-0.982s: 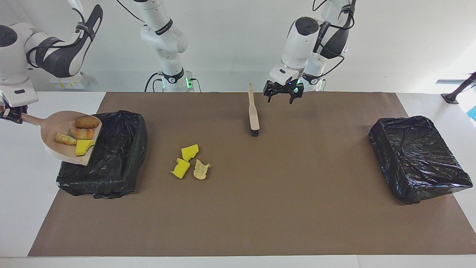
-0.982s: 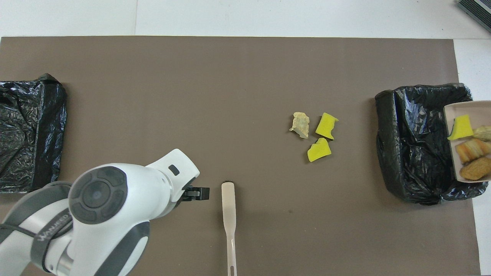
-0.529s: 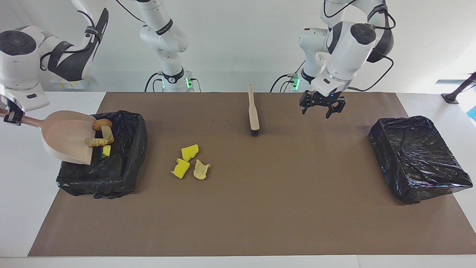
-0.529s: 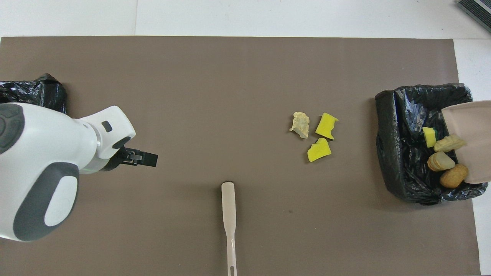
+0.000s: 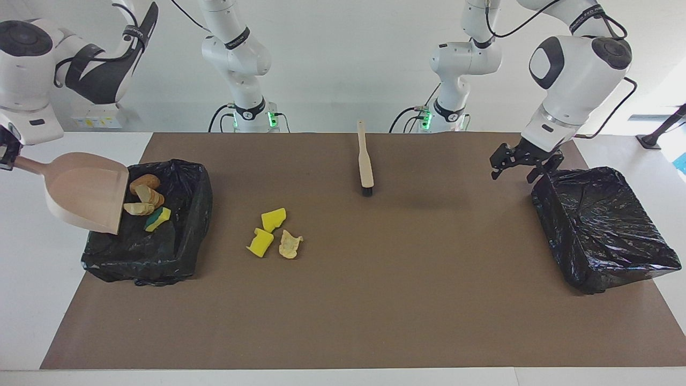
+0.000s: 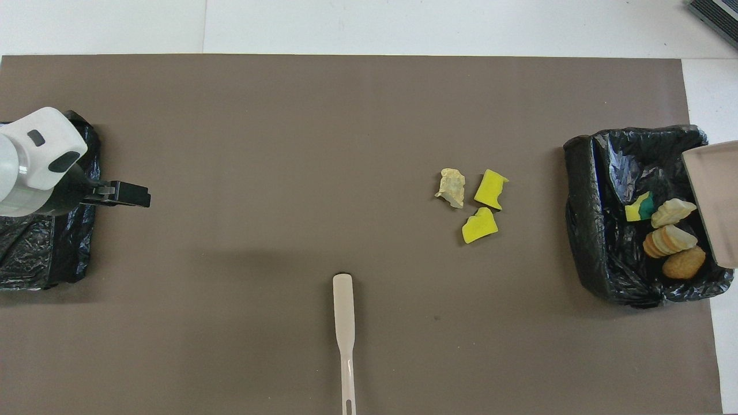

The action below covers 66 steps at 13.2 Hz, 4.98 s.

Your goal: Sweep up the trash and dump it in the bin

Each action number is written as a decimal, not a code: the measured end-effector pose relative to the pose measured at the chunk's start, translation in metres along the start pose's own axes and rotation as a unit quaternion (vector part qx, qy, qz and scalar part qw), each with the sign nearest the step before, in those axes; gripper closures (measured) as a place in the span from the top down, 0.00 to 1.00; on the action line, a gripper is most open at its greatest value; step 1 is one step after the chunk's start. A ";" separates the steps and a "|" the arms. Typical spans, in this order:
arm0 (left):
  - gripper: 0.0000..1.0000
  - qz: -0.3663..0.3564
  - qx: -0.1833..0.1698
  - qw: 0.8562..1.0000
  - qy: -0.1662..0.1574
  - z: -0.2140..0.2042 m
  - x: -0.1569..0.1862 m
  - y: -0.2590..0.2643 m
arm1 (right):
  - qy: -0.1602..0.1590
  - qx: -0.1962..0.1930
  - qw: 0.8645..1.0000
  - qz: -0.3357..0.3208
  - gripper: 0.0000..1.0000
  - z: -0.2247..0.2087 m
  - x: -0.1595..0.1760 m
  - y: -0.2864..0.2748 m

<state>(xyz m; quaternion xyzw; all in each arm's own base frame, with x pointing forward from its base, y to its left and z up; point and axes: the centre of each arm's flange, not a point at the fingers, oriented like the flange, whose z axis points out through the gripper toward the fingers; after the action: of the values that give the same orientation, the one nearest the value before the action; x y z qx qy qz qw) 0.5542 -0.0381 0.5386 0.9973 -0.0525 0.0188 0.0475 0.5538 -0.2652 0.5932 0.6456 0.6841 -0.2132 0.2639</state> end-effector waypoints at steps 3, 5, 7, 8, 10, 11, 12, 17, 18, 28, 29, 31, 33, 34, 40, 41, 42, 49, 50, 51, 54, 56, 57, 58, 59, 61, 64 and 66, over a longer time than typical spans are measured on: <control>1.00 -0.012 0.007 1.000 -0.010 -0.037 -0.002 -0.011 | 0.050 0.007 0.995 0.088 0.32 -0.036 -0.002 -0.012; 1.00 -0.034 0.018 0.999 -0.016 -0.065 -0.008 -0.008 | 0.073 0.023 0.987 0.144 0.32 -0.060 0.021 -0.005; 1.00 -0.044 0.020 0.999 -0.018 -0.089 -0.014 -0.003 | 0.097 0.042 0.974 0.202 0.32 -0.083 0.063 0.008; 1.00 -0.046 0.021 0.999 -0.015 -0.096 -0.016 -0.003 | 0.108 0.050 0.964 0.236 0.32 -0.098 0.087 0.015; 1.00 -0.045 0.021 0.999 -0.012 -0.100 -0.018 -0.002 | 0.130 0.066 0.939 0.311 0.32 -0.137 0.145 0.027; 1.00 -0.044 0.021 0.999 -0.013 -0.100 -0.017 -0.001 | 0.141 0.075 0.923 0.349 0.32 -0.157 0.177 0.030; 1.00 -0.042 0.021 0.999 -0.013 -0.100 -0.017 -0.001 | 0.155 0.086 0.904 0.389 0.32 -0.177 0.211 0.033; 1.00 -0.015 0.031 0.999 0.003 -0.101 -0.013 -0.001 | 0.194 0.168 0.791 0.555 0.32 -0.226 0.376 0.048; 1.00 -0.014 0.032 0.999 0.002 -0.100 -0.012 -0.001 | 0.202 0.186 0.767 0.579 0.32 -0.227 0.403 0.053; 1.00 -0.008 0.034 0.999 -0.012 -0.095 0.002 0.003 | 0.277 0.308 0.601 0.684 0.32 -0.279 0.669 0.056; 1.00 -0.008 0.034 0.999 -0.012 -0.095 0.002 0.003 | 0.280 0.312 0.598 0.683 0.32 -0.276 0.684 0.054; 1.00 -0.007 0.034 0.999 -0.012 -0.095 0.002 0.003 | 0.280 0.315 0.593 0.686 0.32 -0.267 0.687 0.060; 1.00 -0.007 0.034 0.999 -0.013 -0.095 0.002 0.004 | 0.278 0.313 0.590 0.691 0.32 -0.261 0.682 0.065; 1.00 -0.006 0.034 0.999 -0.014 -0.094 0.002 0.004 | 0.275 0.312 0.592 0.690 0.32 -0.259 0.684 0.064; 1.00 -0.006 0.034 0.999 -0.015 -0.094 0.002 0.004 | 0.263 0.315 0.597 0.689 0.61 -0.245 0.693 0.061; 1.00 -0.006 0.034 0.999 -0.015 -0.094 0.002 0.004 | 0.263 0.314 0.595 0.692 0.73 -0.244 0.688 0.064; 1.00 -0.006 0.034 0.999 -0.015 -0.094 0.002 0.004 | 0.259 0.313 0.591 0.697 0.85 -0.242 0.676 0.069; 1.00 -0.006 0.034 0.999 -0.010 -0.095 0.003 0.004 | 0.184 0.333 0.605 0.699 1.00 -0.309 0.575 0.021; 1.00 -0.005 0.034 0.999 -0.010 -0.095 0.003 0.004 | 0.173 0.330 0.615 0.695 1.00 -0.317 0.573 0.001; 1.00 -0.005 0.034 0.999 -0.010 -0.095 0.003 0.004 | 0.166 0.327 0.625 0.689 1.00 -0.321 0.578 -0.019; 1.00 -0.005 0.034 0.999 -0.010 -0.095 0.003 0.004 | 0.155 0.356 0.635 0.667 1.00 -0.319 0.607 -0.086; 1.00 -0.005 0.034 0.999 -0.010 -0.094 0.003 0.004 | 0.155 0.358 0.644 0.658 1.00 -0.306 0.625 -0.128; 1.00 -0.005 0.034 0.999 -0.012 -0.093 0.003 0.004 | 0.152 0.358 0.650 0.653 1.00 -0.300 0.635 -0.147; 1.00 -0.004 0.034 0.999 -0.015 -0.088 0.003 0.005 | 0.151 0.356 0.656 0.648 1.00 -0.295 0.645 -0.164; 1.00 0.000 0.034 0.999 -0.016 -0.081 0.004 0.008 | 0.149 0.354 0.662 0.644 1.00 -0.290 0.654 -0.177; 1.00 0.015 0.033 0.999 -0.018 -0.063 0.006 0.026 | 0.147 0.348 0.674 0.635 1.00 -0.285 0.670 -0.197; 1.00 0.041 0.033 0.998 -0.017 -0.041 0.008 0.057 | 0.160 0.349 0.675 0.631 1.00 -0.275 0.687 -0.217; 1.00 0.056 0.032 0.998 -0.010 -0.026 0.009 0.073 | 0.163 0.348 0.674 0.631 1.00 -0.269 0.691 -0.222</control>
<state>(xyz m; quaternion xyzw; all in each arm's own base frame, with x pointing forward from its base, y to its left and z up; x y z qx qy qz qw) 0.5549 -0.1085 0.5717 0.9940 -0.1079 0.0136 0.0139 0.2907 0.4214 0.3497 0.9934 0.0223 -0.1096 -0.0242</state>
